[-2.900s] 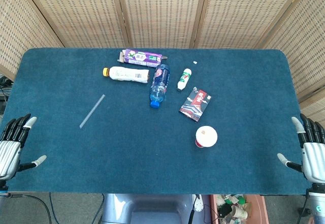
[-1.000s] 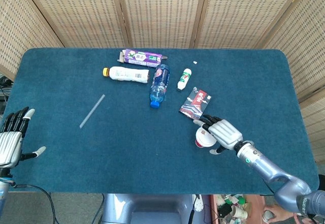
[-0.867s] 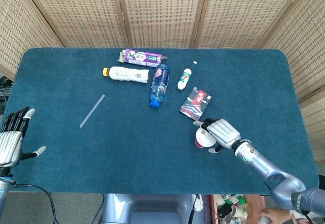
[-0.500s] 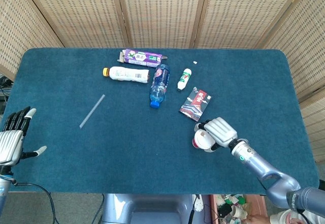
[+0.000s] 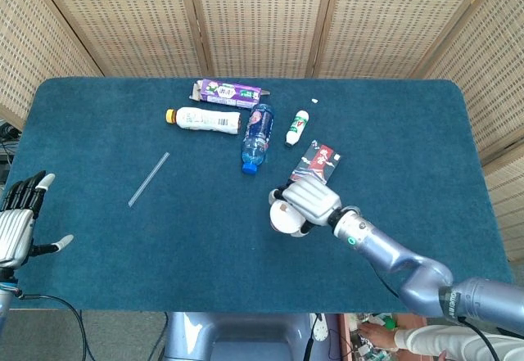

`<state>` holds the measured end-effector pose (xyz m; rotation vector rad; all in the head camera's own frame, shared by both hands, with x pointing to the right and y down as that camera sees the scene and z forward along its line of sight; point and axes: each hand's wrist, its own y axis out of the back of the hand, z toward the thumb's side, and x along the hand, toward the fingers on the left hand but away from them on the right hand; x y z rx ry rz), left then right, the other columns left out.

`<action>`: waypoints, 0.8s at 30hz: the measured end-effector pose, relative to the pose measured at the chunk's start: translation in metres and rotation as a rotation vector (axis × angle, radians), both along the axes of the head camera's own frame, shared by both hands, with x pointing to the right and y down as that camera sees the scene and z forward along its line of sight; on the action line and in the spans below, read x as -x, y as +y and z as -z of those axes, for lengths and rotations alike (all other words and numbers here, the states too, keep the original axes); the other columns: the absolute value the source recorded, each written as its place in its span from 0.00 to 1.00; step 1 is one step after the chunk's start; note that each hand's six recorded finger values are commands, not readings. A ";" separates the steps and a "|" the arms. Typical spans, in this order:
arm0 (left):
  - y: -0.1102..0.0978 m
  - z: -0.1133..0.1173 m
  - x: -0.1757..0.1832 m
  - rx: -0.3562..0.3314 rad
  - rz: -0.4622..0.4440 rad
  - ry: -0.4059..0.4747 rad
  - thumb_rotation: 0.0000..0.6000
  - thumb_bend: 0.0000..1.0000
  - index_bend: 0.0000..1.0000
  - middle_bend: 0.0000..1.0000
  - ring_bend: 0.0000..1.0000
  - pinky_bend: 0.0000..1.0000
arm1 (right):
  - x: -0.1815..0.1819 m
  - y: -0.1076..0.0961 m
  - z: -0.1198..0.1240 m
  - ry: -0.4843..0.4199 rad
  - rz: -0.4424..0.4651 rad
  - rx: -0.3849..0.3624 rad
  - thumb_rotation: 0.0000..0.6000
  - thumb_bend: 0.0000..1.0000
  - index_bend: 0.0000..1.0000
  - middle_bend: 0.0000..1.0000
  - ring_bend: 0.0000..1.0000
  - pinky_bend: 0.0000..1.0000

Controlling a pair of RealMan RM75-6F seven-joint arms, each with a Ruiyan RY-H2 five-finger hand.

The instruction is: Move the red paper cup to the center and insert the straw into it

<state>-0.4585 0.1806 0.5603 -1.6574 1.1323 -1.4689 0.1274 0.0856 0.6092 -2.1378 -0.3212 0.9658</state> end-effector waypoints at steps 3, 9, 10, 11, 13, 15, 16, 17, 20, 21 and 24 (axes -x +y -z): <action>-0.001 0.000 0.002 0.000 0.007 -0.002 1.00 0.00 0.00 0.00 0.00 0.00 | 0.030 -0.005 0.005 -0.013 0.031 0.012 1.00 0.15 0.40 0.56 0.48 0.66; -0.003 -0.003 0.006 0.008 0.024 -0.008 1.00 0.00 0.00 0.00 0.00 0.00 | 0.093 -0.006 0.009 -0.031 0.094 0.009 1.00 0.15 0.40 0.56 0.48 0.66; -0.003 -0.003 0.007 0.009 0.025 -0.009 1.00 0.00 0.00 0.00 0.00 0.00 | 0.100 -0.005 0.009 -0.032 0.098 0.010 1.00 0.16 0.40 0.56 0.48 0.66; -0.003 -0.003 0.007 0.011 0.027 -0.010 1.00 0.00 0.00 0.00 0.00 0.00 | 0.108 -0.005 0.008 -0.031 0.101 0.011 1.00 0.16 0.40 0.56 0.48 0.66; -0.004 -0.004 0.009 0.014 0.031 -0.010 1.00 0.00 0.00 0.00 0.00 0.00 | 0.124 -0.001 0.004 -0.028 0.100 0.017 1.00 0.18 0.40 0.56 0.48 0.66; -0.005 -0.005 0.009 0.015 0.033 -0.010 1.00 0.00 0.00 0.00 0.00 0.00 | 0.139 0.003 -0.003 -0.020 0.096 0.026 1.00 0.18 0.40 0.56 0.48 0.66; -0.005 -0.005 0.009 0.015 0.033 -0.009 1.00 0.00 0.00 0.00 0.00 0.00 | 0.145 0.006 -0.006 -0.015 0.093 0.029 1.00 0.18 0.40 0.56 0.48 0.66; -0.005 -0.005 0.010 0.016 0.033 -0.009 1.00 0.00 0.00 0.00 0.00 0.00 | 0.150 0.009 -0.009 -0.009 0.089 0.032 1.00 0.18 0.40 0.56 0.48 0.66; -0.005 -0.005 0.011 0.017 0.037 -0.007 1.00 0.00 0.00 0.00 0.00 0.00 | 0.161 0.016 -0.018 0.019 0.082 0.030 1.00 0.18 0.40 0.55 0.48 0.66; -0.005 -0.005 0.011 0.017 0.039 -0.006 1.00 0.00 0.00 0.00 0.00 0.00 | 0.162 0.018 -0.021 0.030 0.080 0.030 1.00 0.18 0.40 0.55 0.48 0.66; -0.006 -0.005 0.012 0.017 0.042 -0.001 1.00 0.00 0.00 0.00 0.00 0.00 | 0.161 0.023 -0.028 0.052 0.070 0.044 1.00 0.18 0.40 0.53 0.48 0.66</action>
